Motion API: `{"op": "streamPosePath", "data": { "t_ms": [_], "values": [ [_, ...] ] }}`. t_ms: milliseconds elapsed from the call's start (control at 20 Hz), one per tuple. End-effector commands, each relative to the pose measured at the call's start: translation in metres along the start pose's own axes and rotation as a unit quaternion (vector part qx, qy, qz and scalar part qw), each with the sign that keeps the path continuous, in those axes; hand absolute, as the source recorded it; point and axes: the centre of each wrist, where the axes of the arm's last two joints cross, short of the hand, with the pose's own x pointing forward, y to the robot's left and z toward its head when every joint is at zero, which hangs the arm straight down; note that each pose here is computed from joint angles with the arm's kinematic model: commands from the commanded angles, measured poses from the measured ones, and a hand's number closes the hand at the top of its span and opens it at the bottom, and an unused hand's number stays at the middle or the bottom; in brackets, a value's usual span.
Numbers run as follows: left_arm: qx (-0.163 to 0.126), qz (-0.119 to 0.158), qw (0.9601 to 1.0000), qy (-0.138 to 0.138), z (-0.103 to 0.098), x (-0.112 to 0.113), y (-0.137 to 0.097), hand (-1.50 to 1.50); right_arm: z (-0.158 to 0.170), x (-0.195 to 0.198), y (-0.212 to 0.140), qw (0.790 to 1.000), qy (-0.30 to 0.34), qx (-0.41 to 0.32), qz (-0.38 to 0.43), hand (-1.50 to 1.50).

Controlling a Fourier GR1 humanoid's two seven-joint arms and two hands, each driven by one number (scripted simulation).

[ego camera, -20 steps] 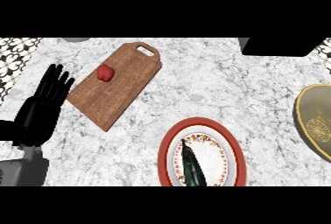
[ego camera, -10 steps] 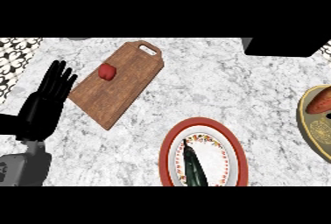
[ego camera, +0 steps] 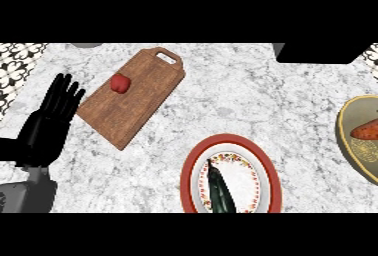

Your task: Pick the sweet potato from the plate and place it in the bowl

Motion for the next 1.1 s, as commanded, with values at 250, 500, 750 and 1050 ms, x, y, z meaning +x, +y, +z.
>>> {"op": "streamPosePath", "data": {
  "t_ms": [250,500,750,1050],
  "values": [
    [0.011,-0.012,0.9999,-0.002,-0.014,0.003,0.009,0.0,0.037,-0.028,-0.076,0.988,0.0,-0.107,-0.11,-1.5],
    [0.003,-0.005,1.0,0.001,0.0,-0.003,-0.004,0.0,0.082,-0.041,-0.138,0.983,0.025,-0.124,-0.132,-1.5],
    [0.012,0.004,0.9999,0.005,0.008,0.003,0.014,0.0,0.125,-0.05,-0.178,0.985,0.033,-0.122,-0.121,-1.5],
    [0.014,0.004,0.9999,-0.006,0.008,-0.001,0.011,0.0,0.167,-0.072,-0.19,0.986,0.035,-0.097,-0.133,-1.5]
  ]
}}
